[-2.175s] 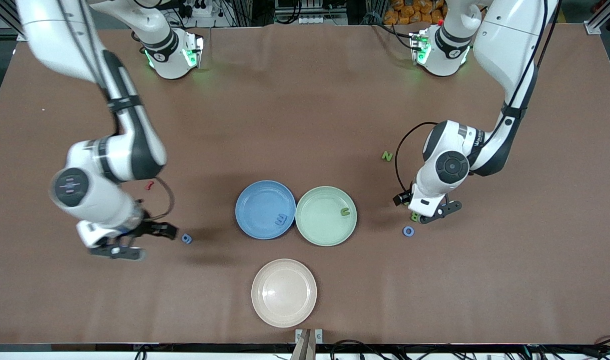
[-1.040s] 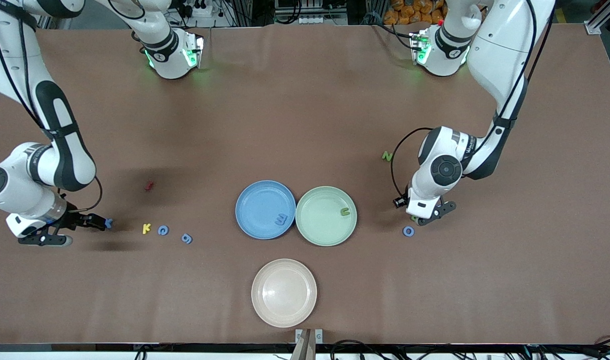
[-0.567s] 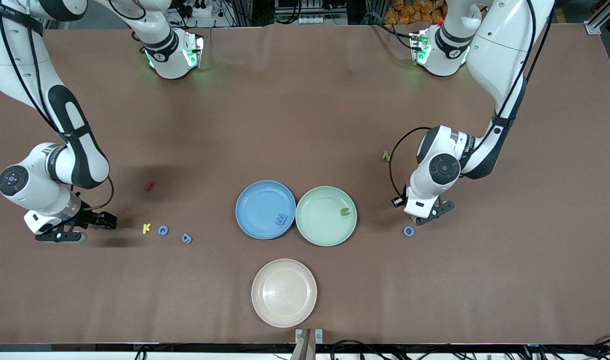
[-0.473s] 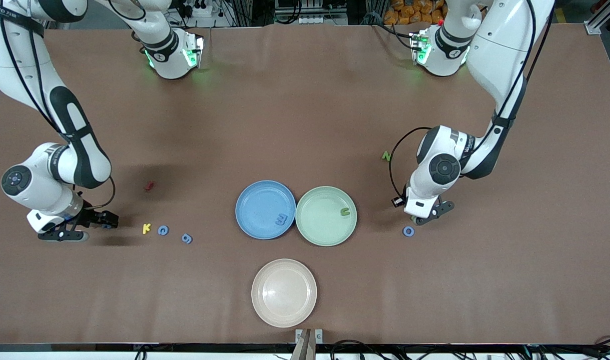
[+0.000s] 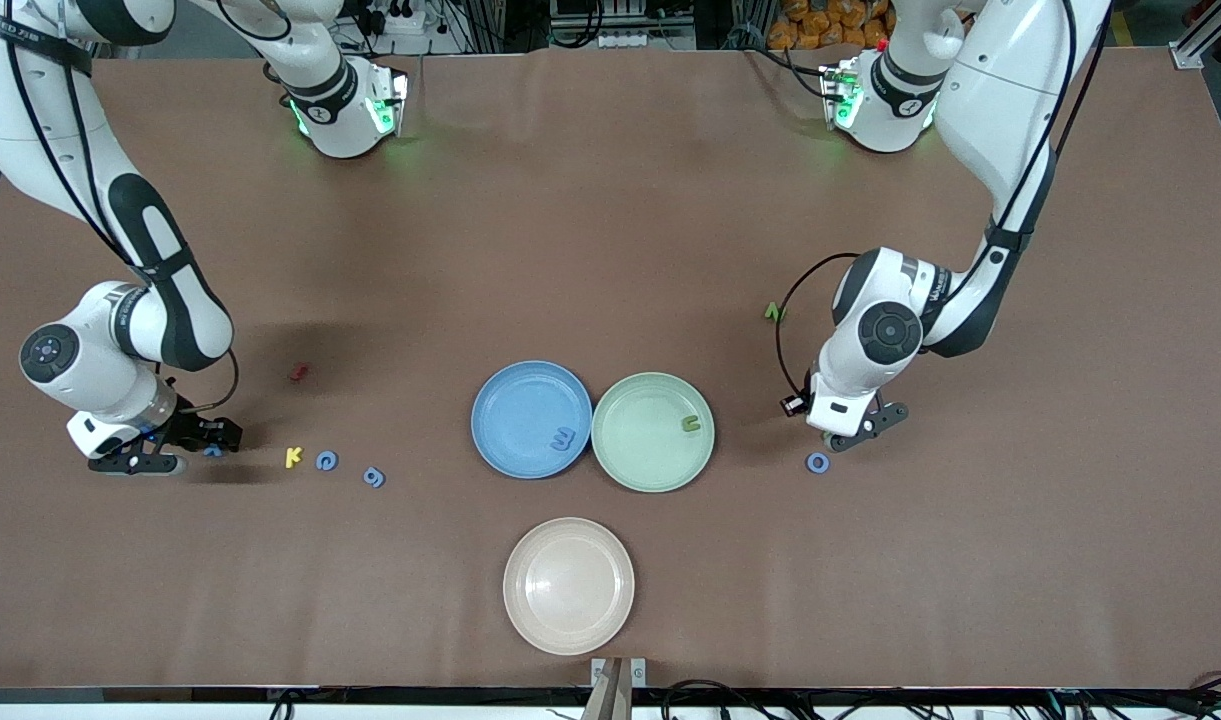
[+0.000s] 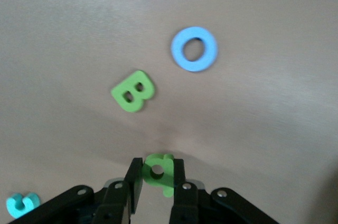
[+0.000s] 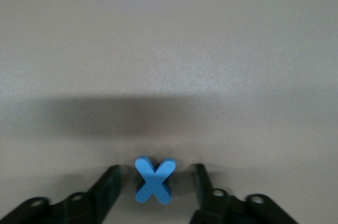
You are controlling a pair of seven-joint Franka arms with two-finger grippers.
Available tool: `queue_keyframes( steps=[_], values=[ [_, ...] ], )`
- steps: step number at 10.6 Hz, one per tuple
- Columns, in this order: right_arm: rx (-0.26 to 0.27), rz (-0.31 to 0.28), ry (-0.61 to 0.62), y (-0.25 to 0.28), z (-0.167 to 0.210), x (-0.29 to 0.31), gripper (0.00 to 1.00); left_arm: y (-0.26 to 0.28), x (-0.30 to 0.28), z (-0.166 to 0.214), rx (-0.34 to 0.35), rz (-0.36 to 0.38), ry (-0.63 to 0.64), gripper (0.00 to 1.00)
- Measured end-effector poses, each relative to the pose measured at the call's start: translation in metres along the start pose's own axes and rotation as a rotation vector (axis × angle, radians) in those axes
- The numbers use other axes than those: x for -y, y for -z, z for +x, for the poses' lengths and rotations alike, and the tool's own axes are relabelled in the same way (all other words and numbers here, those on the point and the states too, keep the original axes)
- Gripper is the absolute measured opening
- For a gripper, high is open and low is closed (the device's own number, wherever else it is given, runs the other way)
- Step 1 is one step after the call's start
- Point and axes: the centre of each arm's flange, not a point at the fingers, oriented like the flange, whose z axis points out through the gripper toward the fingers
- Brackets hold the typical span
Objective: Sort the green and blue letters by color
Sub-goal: 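Carry the green q to the green plate while the right carries the X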
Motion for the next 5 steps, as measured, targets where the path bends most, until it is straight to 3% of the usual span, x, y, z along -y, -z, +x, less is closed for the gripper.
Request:
queue_keyframes(
  steps=[2, 3, 5],
  values=[
    [-0.024, -0.008, -0.005, 0.002, 0.001, -0.004, 0.41, 0.025, -0.025, -0.016, -0.018, -0.044, -0.020, 0.28],
    [-0.029, -0.009, -0.005, 0.006, 0.002, -0.004, 0.33, 0.036, -0.039, -0.024, -0.028, -0.063, -0.038, 0.28],
    [-0.032, -0.004, -0.020, 0.005, 0.002, -0.005, 0.32, 0.054, -0.070, -0.042, -0.050, -0.099, -0.039, 0.28]
  ],
)
